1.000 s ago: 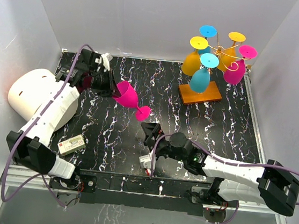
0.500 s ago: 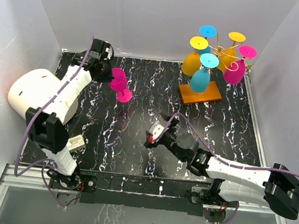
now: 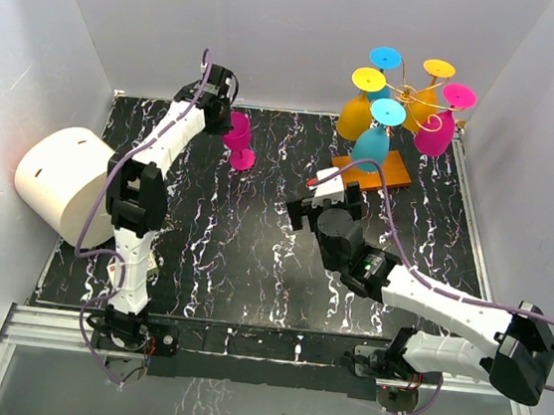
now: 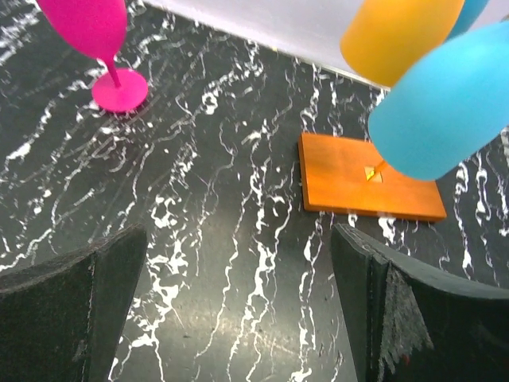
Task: Take the wine glass off the wine glass rack
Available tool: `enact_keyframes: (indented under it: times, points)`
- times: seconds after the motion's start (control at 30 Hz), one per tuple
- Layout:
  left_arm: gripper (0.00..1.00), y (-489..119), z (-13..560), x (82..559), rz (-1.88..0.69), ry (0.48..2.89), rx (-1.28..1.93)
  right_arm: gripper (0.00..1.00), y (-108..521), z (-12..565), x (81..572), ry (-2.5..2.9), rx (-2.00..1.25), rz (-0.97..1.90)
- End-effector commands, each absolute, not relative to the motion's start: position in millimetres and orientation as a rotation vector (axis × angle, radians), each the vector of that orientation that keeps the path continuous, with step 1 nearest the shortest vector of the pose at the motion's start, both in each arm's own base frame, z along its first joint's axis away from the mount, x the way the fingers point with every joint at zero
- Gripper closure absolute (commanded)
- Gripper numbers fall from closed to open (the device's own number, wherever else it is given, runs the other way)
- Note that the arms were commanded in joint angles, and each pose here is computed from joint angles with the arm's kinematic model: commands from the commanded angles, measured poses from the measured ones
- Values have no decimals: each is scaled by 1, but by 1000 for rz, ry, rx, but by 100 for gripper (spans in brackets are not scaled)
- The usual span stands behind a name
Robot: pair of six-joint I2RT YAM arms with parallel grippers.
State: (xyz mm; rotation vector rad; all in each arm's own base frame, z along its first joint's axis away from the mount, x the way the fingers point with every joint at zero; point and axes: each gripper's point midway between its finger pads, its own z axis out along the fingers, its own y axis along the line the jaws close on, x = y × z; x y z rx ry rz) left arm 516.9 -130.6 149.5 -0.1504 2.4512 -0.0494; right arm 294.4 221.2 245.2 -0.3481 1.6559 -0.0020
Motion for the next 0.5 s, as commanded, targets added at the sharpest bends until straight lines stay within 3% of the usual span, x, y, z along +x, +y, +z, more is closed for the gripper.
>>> enact_keyframes:
  times: [0.0, 0.13, 0.47]
  points:
    - [100, -136, 188, 550, -67, 2310, -145, 2, 212, 248, 296, 1734, -308, 80]
    - [100, -143, 188, 566, -24, 2288, -95, 2, 212, 253, 293, 1711, -294, 158]
    - [88, -147, 175, 572, 43, 2317, -28, 2, 211, 260, 299, 1698, -271, 175]
